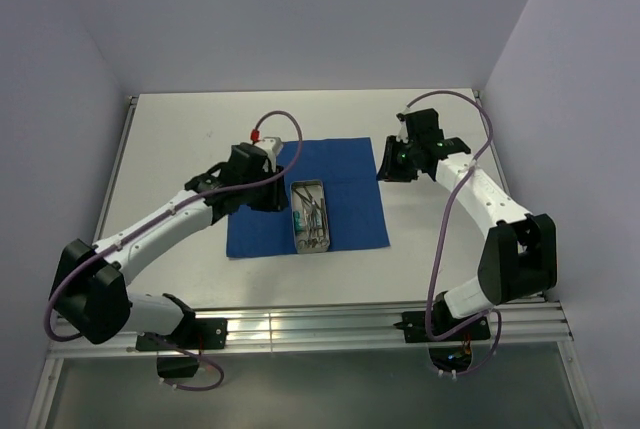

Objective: Open and lay out the surgical kit

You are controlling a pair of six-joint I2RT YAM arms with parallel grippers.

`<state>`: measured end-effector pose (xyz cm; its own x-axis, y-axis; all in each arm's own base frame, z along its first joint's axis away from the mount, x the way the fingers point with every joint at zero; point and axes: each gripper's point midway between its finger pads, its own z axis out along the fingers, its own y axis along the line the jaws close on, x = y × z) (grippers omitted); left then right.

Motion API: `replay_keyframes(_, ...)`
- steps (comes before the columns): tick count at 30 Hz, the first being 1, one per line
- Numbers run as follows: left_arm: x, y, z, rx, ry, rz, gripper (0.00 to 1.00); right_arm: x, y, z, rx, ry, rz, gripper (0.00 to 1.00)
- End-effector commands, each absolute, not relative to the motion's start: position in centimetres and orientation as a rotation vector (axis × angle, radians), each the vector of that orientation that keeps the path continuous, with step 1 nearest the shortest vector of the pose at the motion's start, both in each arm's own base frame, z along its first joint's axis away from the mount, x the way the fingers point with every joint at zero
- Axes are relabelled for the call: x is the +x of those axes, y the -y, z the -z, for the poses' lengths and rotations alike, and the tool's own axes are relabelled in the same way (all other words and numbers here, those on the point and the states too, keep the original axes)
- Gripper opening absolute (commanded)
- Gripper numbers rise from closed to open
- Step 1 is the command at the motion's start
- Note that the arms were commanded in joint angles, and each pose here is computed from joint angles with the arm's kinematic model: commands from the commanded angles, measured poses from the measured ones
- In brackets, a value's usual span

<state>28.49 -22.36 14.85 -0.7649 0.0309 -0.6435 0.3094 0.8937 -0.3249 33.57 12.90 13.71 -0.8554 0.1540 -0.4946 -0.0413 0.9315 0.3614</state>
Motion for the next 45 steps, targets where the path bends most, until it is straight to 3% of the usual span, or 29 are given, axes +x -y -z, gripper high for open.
replay_keyframes(1,27.3,24.4,-14.2,0.133,-2.431,0.591,0.40,34.3,-12.2,-13.5,0.114,-2.523,-0.440,0.33)
replay_keyframes(17,25.3,27.4,-6.6,0.187,-2.664,0.459,0.35,34.5,-12.7,-12.9,0.096,-2.562,-0.499,0.33)
replay_keyframes(45,27.3,26.9,-4.7,0.153,-2.711,0.293,0.15,34.7,-12.5,-11.9,0.108,-2.601,-0.536,0.30)
